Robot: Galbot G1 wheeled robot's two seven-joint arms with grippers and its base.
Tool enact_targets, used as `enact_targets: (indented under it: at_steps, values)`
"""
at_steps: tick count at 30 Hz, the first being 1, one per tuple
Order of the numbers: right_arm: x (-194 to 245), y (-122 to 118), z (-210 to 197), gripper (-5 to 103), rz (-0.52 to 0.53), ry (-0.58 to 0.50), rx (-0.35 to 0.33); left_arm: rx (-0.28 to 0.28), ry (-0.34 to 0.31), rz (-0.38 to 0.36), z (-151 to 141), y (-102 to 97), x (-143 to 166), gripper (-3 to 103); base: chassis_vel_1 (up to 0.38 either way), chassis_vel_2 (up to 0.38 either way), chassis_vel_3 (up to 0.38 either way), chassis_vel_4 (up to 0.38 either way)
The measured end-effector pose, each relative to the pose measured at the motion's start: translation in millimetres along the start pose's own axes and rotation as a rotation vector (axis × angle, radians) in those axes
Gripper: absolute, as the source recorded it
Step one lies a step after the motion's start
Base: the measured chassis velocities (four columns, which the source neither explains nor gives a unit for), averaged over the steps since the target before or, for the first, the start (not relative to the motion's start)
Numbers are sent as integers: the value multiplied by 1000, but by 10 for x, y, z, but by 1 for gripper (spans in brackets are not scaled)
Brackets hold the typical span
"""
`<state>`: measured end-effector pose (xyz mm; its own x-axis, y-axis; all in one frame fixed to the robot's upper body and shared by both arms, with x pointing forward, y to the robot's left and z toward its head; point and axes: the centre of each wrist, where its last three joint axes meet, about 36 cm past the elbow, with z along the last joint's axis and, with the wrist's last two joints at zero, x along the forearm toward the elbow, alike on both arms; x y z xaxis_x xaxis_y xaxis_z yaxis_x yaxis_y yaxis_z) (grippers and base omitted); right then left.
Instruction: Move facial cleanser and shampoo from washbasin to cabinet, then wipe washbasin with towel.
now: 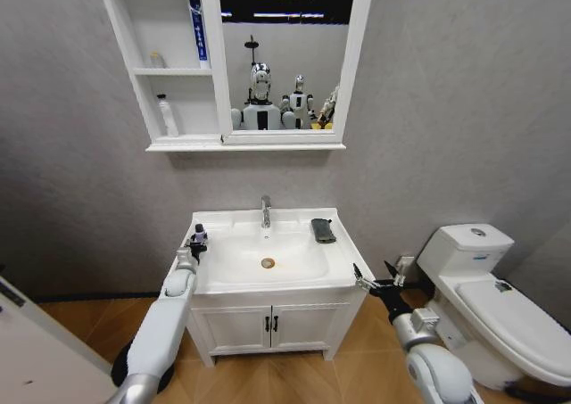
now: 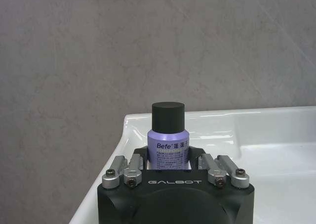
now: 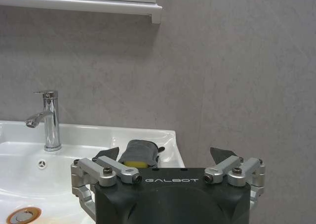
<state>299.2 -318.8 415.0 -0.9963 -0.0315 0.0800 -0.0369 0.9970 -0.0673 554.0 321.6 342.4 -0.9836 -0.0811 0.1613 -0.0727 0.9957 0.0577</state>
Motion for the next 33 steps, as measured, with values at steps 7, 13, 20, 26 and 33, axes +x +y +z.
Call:
enact_targets:
  at_steps: [7, 13, 20, 26, 33]
  values:
    - [-2, -5, -7, 100, 2, -1, 1, 15, -95, 5, -513, 3, 141, 43, 0, 0, 0, 0]
    - [-2, 19, 10, 100, -2, 3, -4, 7, -139, -3, -1062, 41, 541, 43, 0, 0, 0, 0]
    - [27, 99, 114, 100, -9, 18, -20, -43, -171, 53, -1836, 60, 1393, 43, 0, 0, 0, 0]
    - [29, 137, 147, 100, -20, 21, -21, -89, -176, 118, -2631, 96, 1787, 43, 0, 0, 0, 0]
    - [18, 171, 118, 100, -29, 14, -18, -120, -213, 112, -3307, 323, 1609, 43, 0, 0, 0, 0]
